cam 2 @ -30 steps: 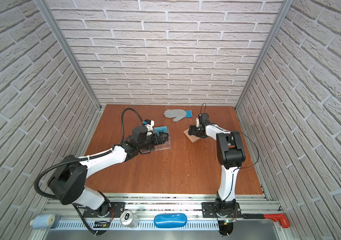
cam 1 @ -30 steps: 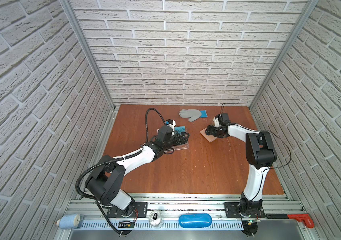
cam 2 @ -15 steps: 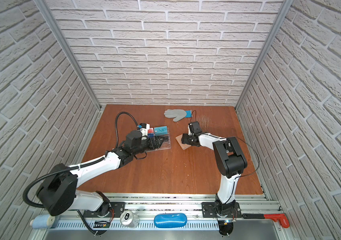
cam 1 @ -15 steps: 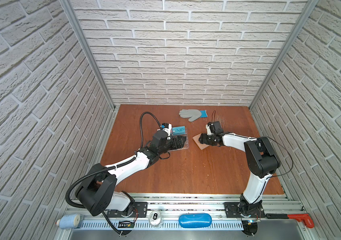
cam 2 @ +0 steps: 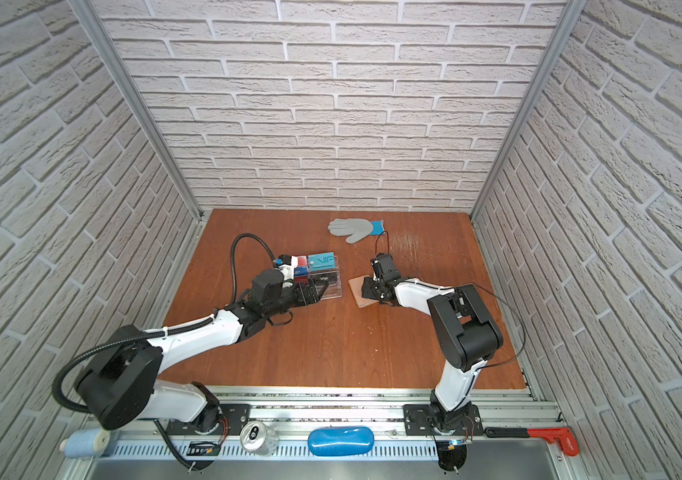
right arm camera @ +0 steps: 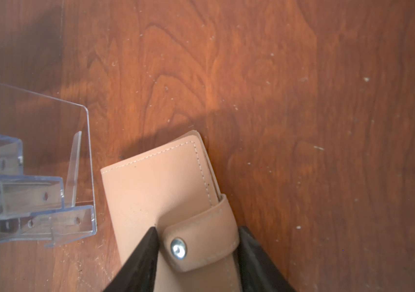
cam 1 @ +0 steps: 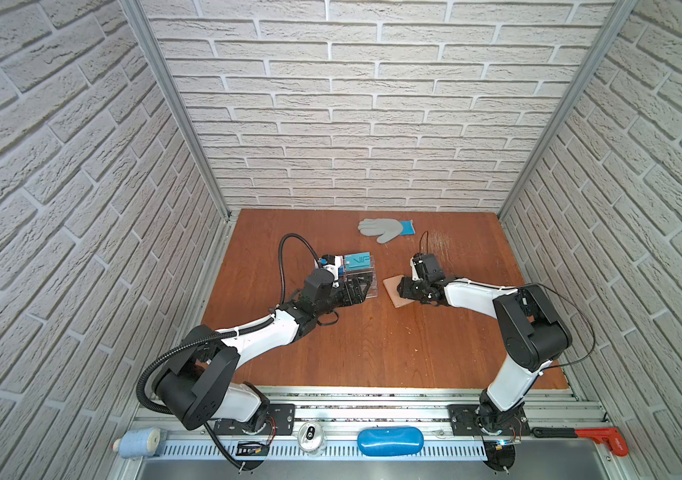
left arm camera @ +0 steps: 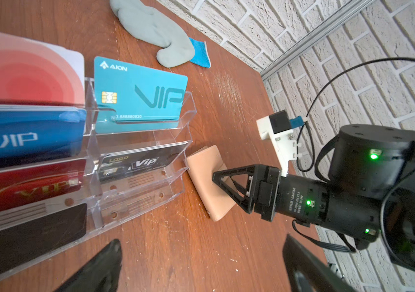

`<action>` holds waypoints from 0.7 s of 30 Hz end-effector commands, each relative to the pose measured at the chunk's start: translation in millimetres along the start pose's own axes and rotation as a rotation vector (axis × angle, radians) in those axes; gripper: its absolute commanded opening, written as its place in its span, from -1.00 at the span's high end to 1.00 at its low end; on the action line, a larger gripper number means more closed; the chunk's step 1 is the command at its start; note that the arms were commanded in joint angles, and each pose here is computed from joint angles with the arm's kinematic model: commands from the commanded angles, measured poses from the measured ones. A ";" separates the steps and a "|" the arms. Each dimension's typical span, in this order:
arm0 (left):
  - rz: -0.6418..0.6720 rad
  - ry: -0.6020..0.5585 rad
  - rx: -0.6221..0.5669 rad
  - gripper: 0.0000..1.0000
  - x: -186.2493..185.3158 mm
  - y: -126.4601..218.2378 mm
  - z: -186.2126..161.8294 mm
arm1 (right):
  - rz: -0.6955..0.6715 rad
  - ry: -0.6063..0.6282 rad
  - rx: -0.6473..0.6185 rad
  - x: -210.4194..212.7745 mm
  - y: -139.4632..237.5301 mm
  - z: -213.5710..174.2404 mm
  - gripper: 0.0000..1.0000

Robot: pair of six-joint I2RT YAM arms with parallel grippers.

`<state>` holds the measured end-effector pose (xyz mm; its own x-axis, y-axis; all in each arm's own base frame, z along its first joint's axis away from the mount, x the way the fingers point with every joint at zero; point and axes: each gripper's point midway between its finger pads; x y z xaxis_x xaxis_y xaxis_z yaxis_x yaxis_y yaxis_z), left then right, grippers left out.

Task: Take the credit cards out of the card holder

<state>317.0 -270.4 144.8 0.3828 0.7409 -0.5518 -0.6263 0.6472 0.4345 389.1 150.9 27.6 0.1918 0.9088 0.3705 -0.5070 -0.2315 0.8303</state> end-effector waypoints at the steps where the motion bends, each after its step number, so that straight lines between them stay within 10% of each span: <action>1: -0.020 0.005 -0.035 -0.97 -1.0 0.7 3.6 | -0.066 0.001 0.100 -17.0 -7.8 -42.3 0.14; 21: 0.027 0.004 -0.031 -0.96 6.3 23.5 -6.0 | -0.044 0.032 0.141 -18.3 17.3 -77.1 0.27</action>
<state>302.7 -255.1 141.5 0.3583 0.7550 -0.5492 -0.6376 0.6276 0.4467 358.3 170.1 28.3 0.1650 0.8968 0.4106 -0.5181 -0.2754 0.8098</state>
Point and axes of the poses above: each gripper's point midway between its finger pads, its own y axis back along the fingers, its own x axis along the line the jaws close on, z = x × y, and after that the axes turned 8 degrees about -y, right-handed
